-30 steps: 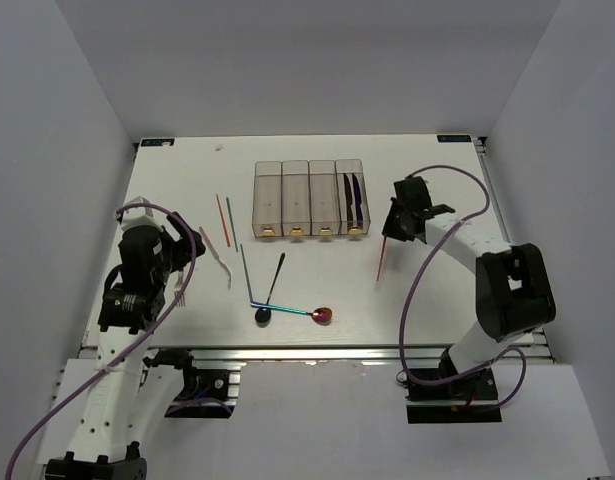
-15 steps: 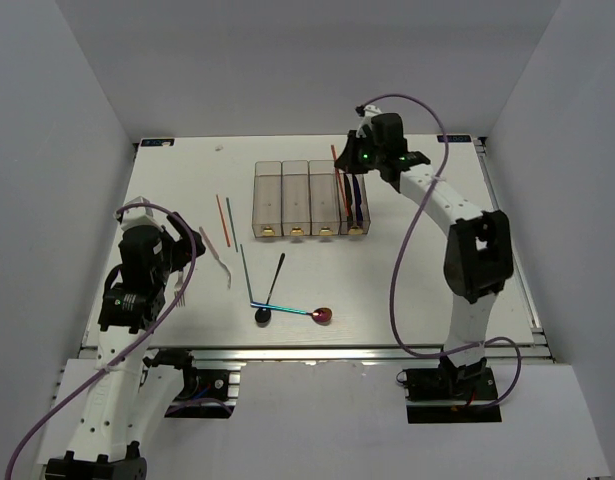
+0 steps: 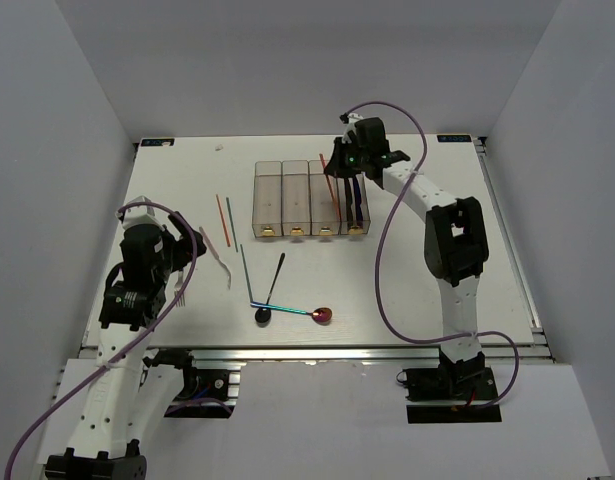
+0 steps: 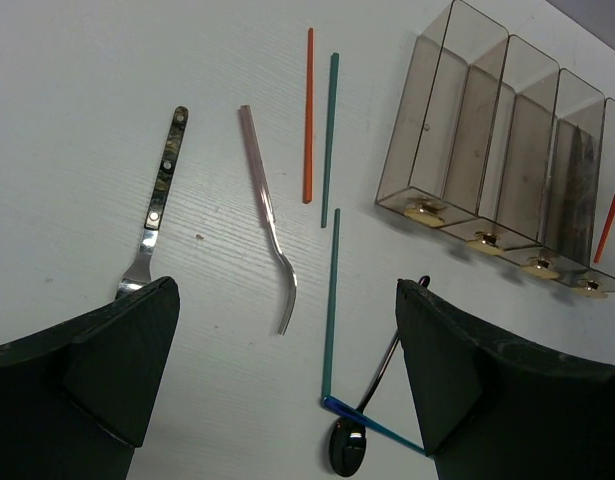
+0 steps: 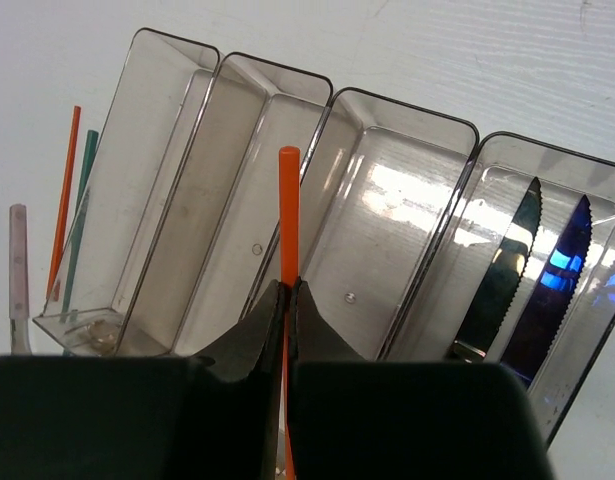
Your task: Sort the eating utensils into containers
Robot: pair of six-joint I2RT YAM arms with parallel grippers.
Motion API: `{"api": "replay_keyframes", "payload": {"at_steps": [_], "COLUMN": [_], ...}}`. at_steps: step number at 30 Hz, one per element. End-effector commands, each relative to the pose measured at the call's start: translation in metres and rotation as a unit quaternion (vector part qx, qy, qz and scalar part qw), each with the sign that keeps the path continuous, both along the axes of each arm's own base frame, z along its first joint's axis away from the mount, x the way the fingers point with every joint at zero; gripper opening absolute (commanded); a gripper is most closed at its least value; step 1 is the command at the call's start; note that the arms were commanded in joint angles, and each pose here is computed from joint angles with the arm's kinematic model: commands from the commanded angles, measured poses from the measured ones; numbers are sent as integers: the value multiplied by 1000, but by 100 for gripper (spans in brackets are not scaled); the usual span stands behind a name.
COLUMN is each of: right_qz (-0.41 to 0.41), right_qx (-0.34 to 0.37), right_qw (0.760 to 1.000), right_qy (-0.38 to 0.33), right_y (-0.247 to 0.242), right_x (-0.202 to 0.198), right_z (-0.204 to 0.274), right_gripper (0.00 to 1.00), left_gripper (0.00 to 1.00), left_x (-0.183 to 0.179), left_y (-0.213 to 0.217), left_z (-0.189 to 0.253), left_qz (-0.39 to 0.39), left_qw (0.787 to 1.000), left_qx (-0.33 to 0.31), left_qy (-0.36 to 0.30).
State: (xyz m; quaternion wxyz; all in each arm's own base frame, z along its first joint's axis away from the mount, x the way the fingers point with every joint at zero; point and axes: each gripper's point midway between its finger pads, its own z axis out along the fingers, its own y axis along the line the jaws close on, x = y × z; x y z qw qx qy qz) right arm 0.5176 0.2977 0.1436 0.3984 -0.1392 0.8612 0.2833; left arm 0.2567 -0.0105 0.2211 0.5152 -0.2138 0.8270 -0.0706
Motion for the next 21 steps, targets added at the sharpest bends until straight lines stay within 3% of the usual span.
{"api": "replay_keyframes", "payload": {"at_steps": [1, 8, 10, 11, 12, 17, 21], "right_qz": [1, -23, -25, -20, -18, -14, -41], "right_qx": [27, 2, 4, 8, 16, 40, 34], "right_qw": [999, 1000, 1000, 1000, 1000, 998, 996], "right_qy": [-28, -14, -9, -5, -11, -35, -65], "right_y": [15, 13, 13, 14, 15, 16, -2], "right_x": [6, 14, 14, 11, 10, 2, -10], "right_z": [26, -2, -7, -9, -1, 45, 109], "right_gripper": [0, 1, 18, 34, 38, 50, 51], "left_gripper": [98, 98, 98, 98, 98, 98, 98], "left_x": [1, 0, -1, 0, 0, 0, 7], "left_y": [-1, -1, -1, -1, -2, -4, -4], "left_z": [1, 3, 3, 3, 4, 9, 4], "left_qz": [-6, -6, -6, -6, -6, -13, -2], "left_qw": [1000, 1000, 1000, 1000, 1000, 1000, 1000], "left_qx": [-1, -2, -2, -2, -2, -4, -14], "left_qy": [-5, -10, -10, -10, -10, -18, 13]}}
